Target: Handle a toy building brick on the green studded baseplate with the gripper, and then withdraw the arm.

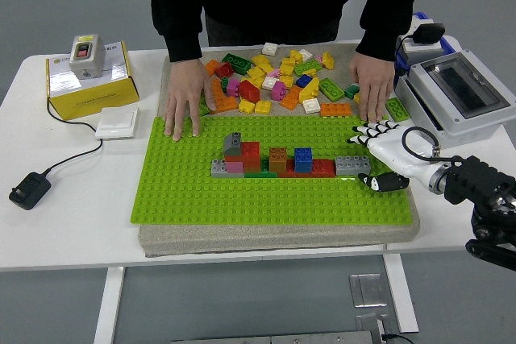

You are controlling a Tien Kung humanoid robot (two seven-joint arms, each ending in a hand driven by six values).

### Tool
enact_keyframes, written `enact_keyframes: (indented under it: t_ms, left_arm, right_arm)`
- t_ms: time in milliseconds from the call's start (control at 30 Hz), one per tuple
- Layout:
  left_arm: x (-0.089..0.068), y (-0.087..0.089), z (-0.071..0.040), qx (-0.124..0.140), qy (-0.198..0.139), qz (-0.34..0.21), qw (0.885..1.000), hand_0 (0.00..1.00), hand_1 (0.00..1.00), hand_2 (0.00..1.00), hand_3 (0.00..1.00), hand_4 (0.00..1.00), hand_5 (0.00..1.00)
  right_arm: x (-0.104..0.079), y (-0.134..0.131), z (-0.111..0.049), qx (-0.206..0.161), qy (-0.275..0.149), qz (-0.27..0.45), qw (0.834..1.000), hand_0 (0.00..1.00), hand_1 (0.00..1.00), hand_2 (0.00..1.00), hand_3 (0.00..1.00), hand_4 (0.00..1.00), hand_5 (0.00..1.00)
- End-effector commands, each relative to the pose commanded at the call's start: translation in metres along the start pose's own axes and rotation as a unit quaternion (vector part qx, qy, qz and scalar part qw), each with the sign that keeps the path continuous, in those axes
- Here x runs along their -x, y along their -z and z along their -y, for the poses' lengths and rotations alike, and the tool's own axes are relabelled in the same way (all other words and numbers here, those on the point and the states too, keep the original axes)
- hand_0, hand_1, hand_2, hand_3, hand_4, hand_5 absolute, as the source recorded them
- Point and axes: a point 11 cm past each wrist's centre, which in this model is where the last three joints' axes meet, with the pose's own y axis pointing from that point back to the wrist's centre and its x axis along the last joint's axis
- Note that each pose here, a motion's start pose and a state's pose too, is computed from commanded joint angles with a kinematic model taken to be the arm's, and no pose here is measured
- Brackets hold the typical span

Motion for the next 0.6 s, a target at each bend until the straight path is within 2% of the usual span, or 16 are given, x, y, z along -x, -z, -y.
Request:
enact_keyframes:
  t_ms: [200,433,467,600]
  left_arm:
    - [-0.001,0.0,0.0,-0.001,-0.001,0.0,1.0,0.727,0.666,0.604,0.644,0.261,0.667]
    - [-0.001,0.002,0.0,-0.002,-0.001,-0.002,1.0,0.727,0.666,0.602,0.643,0.255,0.664]
    - [-0.001,0.002,0.0,-0.002,-0.001,-0.002,1.0,0.727,0.665,0.602,0.642,0.254,0.662]
    - [-0.001,0.001,0.0,-0.001,-0.001,-0.003,1.0,0.727,0.665,0.602,0.642,0.254,0.662]
  right_arm:
    - [-0.009,-0.002,-0.007,0.004,-0.007,0.032,0.999,0.975,0.998,0.998,0.906,0.68,0.453]
    - [-0.013,0.003,-0.021,0.005,-0.012,0.111,0.994,0.977,0.998,0.998,0.897,0.68,0.461]
    - [-0.014,0.004,-0.022,0.005,-0.013,0.117,0.993,0.98,0.997,0.998,0.885,0.427,0.428]
    - [-0.017,0.009,-0.024,0.004,-0.018,0.118,0.993,0.98,0.997,0.998,0.885,0.427,0.428]
